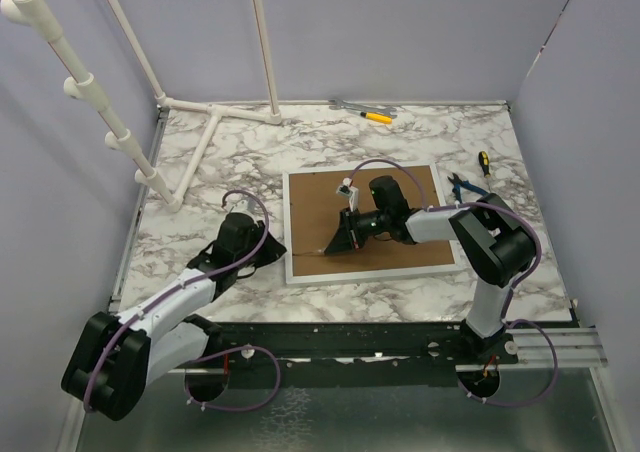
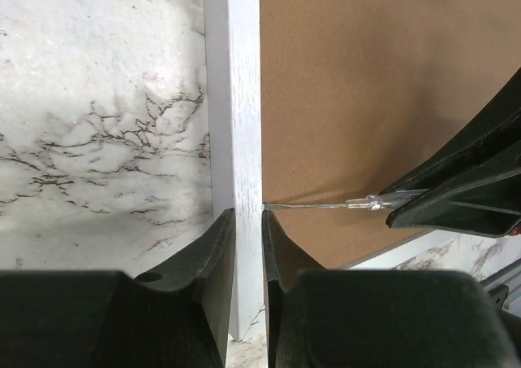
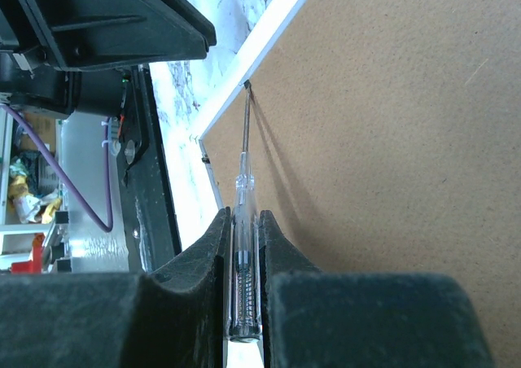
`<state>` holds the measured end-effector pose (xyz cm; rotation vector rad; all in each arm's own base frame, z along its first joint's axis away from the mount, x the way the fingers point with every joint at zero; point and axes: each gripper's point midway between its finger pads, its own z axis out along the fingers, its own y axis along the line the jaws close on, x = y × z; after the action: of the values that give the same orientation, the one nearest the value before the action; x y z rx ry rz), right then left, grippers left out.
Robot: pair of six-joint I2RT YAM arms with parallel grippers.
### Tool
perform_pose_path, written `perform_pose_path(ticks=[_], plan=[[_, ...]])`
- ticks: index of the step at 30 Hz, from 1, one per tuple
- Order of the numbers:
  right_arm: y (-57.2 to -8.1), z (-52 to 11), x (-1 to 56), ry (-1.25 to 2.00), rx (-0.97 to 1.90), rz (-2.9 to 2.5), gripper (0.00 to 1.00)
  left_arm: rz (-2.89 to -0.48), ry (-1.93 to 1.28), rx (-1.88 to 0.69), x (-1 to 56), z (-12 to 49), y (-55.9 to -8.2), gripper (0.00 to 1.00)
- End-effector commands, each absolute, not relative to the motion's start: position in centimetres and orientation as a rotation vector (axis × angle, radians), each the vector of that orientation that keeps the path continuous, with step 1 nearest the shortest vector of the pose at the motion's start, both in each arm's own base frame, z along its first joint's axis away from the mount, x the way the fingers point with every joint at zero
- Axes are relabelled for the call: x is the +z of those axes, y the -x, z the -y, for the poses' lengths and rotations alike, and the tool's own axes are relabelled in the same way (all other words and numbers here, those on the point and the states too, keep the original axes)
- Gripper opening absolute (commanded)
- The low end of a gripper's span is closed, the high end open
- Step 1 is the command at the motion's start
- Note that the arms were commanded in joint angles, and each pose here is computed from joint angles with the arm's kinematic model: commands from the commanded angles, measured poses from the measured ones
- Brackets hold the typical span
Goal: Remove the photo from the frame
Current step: Release the photo frame item from the photo frame.
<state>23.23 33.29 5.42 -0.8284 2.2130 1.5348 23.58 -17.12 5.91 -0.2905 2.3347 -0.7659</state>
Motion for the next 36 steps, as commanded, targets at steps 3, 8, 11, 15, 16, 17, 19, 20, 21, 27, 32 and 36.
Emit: perform_pose_path(ticks=[3,8,11,15,16,17,19,20,21,27,32,36], plan=[[-22.0,-33.1,3.1,0.831,1.518,-2.301,0.01,-2.387,0.308,-0.706,4.5,16.4,-22.8,0.2],[-22.0,-33.1,3.2,0.83,1.523,-2.297,0.01,-2.405,0.289,-0.74,4.2,17.1,-22.8,0.19],[-22.0,-33.1,3.3,0.833,1.525,-2.293,0.01,-2.426,0.282,-0.745,3.8,17.2,-22.6,0.19],[-22.0,-33.1,3.2,0.832,1.525,-2.297,0.01,-2.422,0.269,-0.78,3.7,17.9,-22.9,0.18],[-22.0,-33.1,3.1,0.832,1.525,-2.299,0.01,-2.424,0.269,-0.786,3.6,18.0,-22.9,0.18],[-22.0,-33.1,3.1,0.831,1.526,-2.3,0.01,-2.428,0.271,-0.787,3.5,18.0,-22.9,0.17],[-22.0,-33.1,3.0,0.83,1.528,-2.301,0.01,-2.441,0.27,-0.791,3.2,18.1,-22.8,0.16],[-22.0,-33.1,3.1,0.831,1.529,-2.299,0.01,-2.443,0.267,-0.793,3.1,18.2,-22.9,0.15],[-22.0,-33.1,3.0,0.831,1.532,-2.301,0.01,-2.447,0.266,-0.794,3.0,18.3,-22.9,0.14],[-21.9,-33.3,3.1,0.826,1.552,-2.297,0.01,-2.449,0.26,-0.807,3.0,18.5,-22.9,0.07],[-21.9,-33.6,3.3,0.825,1.571,-2.287,0.01,-2.449,0.255,-0.818,3.0,18.6,-22.7,0.06],[-21.9,-34.0,3.3,0.831,1.575,-2.289,0.01,-2.46,0.252,-0.836,2.8,18.8,-22.5,0.06]])
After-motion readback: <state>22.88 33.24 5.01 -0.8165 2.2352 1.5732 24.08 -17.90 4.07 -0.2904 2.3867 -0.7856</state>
